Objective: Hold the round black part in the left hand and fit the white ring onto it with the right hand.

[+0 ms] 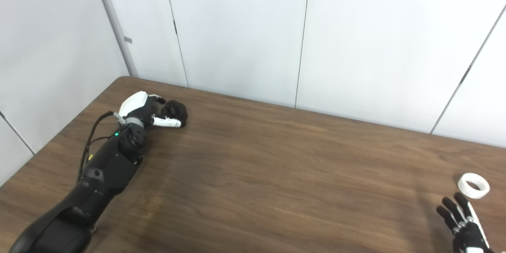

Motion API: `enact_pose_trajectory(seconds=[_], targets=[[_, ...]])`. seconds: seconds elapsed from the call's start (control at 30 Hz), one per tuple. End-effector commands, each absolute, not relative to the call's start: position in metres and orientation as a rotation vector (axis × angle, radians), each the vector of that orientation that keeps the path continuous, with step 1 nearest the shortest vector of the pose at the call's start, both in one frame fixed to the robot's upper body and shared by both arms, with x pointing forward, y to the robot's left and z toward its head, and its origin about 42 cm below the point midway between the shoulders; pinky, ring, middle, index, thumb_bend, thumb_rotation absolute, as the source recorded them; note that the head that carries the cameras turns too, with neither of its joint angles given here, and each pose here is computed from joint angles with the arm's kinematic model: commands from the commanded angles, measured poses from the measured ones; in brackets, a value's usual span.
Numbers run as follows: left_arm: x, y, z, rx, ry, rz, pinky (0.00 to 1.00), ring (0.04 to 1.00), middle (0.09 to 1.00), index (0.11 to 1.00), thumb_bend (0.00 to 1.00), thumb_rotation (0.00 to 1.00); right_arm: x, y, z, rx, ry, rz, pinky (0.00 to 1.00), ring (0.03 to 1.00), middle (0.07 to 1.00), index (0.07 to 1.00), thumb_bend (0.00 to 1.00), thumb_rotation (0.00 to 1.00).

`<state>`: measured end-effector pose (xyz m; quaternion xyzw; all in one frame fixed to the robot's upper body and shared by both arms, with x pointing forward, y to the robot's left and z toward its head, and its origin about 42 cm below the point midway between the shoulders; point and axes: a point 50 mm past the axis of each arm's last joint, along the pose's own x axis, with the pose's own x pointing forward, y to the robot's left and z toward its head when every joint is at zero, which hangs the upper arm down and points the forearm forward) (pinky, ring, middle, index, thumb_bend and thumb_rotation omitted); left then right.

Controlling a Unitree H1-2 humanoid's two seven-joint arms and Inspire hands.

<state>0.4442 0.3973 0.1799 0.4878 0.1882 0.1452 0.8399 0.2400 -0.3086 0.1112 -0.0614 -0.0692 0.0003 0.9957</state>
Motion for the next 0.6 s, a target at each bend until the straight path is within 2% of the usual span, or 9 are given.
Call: enact_pose_trajectory(seconds=[0.0,0.57], targets=[[0.4606,0.3995,0.2138,1.046,0.324,0.346,1.0,1.0,0.958,0.824,0.95,0.38,0.2108,-0.3005,0.0751,-0.063,-0.009,-0.028,0.96,0.897,0.923,0.948,0.55,1.0],[0.4643,0.3983,0.2092,1.064,0.351,0.335,1.0,1.0,0.955,0.801,0.91,0.35,0.2117,-0.3007,0.0745,-0.08,-0.02,-0.026,0.93,0.894,0.914,0.943,0.55,1.0]])
